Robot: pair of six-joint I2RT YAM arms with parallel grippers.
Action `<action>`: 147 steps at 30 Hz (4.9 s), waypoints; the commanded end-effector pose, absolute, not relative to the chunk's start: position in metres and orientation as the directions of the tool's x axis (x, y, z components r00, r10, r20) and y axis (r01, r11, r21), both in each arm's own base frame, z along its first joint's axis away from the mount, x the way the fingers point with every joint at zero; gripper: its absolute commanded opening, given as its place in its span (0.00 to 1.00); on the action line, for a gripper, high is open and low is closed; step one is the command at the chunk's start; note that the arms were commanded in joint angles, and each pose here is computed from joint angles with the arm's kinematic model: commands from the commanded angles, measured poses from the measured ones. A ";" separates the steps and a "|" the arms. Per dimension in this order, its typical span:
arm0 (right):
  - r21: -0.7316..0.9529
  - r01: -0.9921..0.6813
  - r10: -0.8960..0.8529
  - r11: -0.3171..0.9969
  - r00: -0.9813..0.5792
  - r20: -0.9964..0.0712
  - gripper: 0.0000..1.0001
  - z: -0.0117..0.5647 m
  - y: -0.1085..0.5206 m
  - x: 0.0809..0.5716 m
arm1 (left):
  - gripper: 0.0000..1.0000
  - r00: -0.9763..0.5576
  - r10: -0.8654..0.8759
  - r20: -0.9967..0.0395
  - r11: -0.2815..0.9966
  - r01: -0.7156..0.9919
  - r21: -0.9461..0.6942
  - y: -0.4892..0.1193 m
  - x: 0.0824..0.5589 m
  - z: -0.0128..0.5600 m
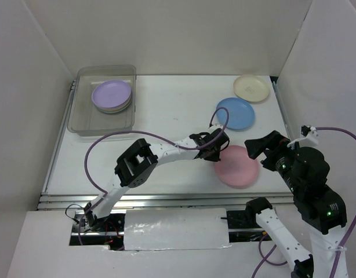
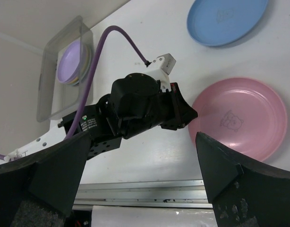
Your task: Place the plates into the plastic bin on the countertop
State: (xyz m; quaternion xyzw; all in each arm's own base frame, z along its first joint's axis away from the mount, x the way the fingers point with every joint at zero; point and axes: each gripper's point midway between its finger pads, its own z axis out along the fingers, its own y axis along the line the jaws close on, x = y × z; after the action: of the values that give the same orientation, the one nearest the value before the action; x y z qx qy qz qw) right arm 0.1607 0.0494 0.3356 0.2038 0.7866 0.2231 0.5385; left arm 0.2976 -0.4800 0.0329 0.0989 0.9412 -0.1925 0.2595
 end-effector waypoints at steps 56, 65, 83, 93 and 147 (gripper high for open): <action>0.572 -0.028 0.489 0.820 -0.487 -0.724 1.00 0.314 0.101 0.216 | 0.20 -0.432 -0.739 -0.516 0.670 -0.554 -0.495 0.115 0.586 0.148; 0.567 -0.037 0.484 0.823 -0.477 -0.734 1.00 0.310 0.106 0.235 | 0.99 -0.382 -0.676 -0.630 0.715 -0.547 -0.436 0.102 0.566 0.219; 0.542 0.653 0.829 0.528 -0.259 -0.495 1.00 0.155 -0.062 0.443 | 0.99 -0.587 -0.330 -0.739 0.934 -0.092 -0.344 -0.072 0.364 0.287; 0.415 0.762 0.852 0.498 -0.339 -0.400 0.98 0.067 -0.101 0.494 | 0.99 -0.646 -0.242 -0.724 0.957 -0.037 -0.287 -0.078 0.326 0.244; 0.558 0.126 0.522 0.820 -0.566 -0.639 1.00 0.250 0.156 0.355 | 0.00 -0.561 -0.576 -0.594 0.812 -0.312 -0.493 -0.058 0.480 0.246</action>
State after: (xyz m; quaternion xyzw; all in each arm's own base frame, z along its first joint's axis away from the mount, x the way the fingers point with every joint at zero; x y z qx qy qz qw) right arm 0.3568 0.1762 0.2284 0.1740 0.8794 0.2069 0.3919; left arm 0.4441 -0.1522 0.2297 -0.1449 0.8978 -0.2395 0.3401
